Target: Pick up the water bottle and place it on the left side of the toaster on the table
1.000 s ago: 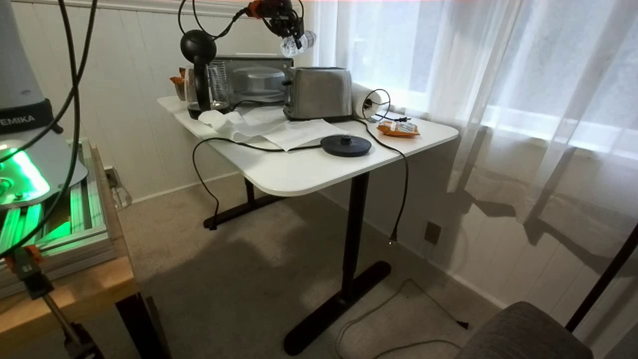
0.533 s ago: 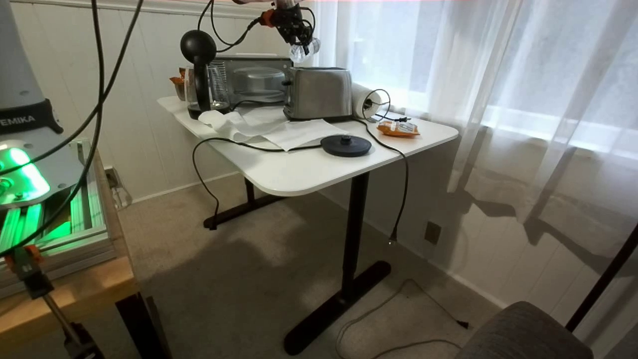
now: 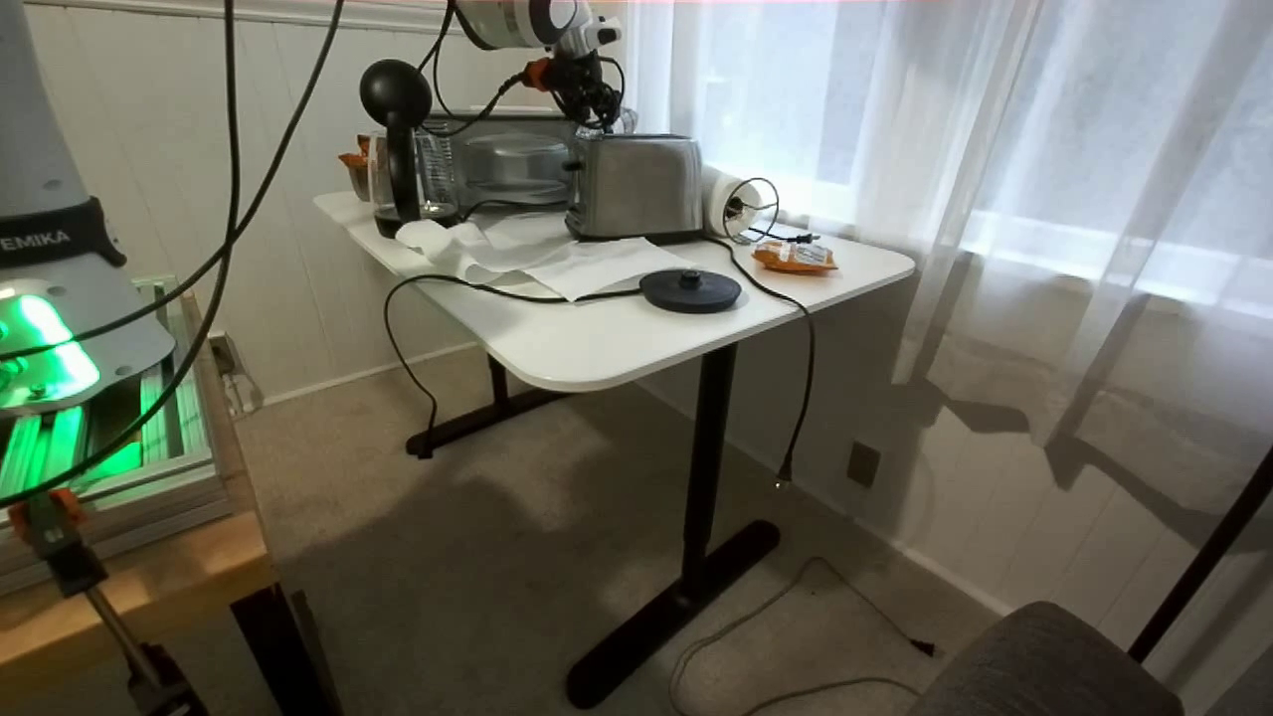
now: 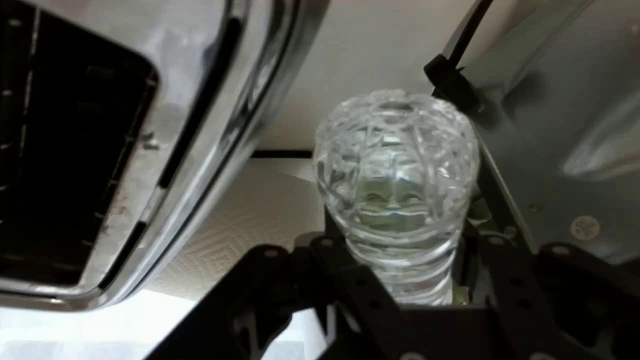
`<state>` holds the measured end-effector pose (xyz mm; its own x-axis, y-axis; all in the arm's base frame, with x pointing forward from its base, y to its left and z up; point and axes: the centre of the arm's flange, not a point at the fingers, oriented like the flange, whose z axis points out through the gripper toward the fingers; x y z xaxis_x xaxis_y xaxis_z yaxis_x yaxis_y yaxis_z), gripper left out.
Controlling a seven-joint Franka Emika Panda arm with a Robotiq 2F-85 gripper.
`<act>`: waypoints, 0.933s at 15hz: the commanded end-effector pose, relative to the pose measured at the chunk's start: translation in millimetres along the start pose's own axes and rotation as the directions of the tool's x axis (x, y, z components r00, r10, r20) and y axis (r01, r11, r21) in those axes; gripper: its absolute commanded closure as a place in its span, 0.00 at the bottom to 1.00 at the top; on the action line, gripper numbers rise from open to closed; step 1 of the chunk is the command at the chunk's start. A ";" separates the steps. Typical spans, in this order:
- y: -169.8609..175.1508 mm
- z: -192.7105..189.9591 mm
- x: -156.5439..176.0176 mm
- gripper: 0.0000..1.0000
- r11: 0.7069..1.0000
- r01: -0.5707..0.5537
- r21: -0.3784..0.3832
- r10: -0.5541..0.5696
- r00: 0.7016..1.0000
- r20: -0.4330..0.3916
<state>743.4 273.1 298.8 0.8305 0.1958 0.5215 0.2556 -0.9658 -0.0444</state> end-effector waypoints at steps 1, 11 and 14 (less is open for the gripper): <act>-17.0 16.1 21.4 0.77 0.999 -0.035 -0.021 0.035 0.999 0.011; -29.3 40.5 15.4 0.54 0.993 -0.096 -0.063 0.102 0.990 0.098; -29.2 42.8 16.6 0.19 0.993 -0.098 -0.069 0.105 0.989 0.106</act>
<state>752.8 300.5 261.8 0.9043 0.1312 0.4062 0.1590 -0.9867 -0.0352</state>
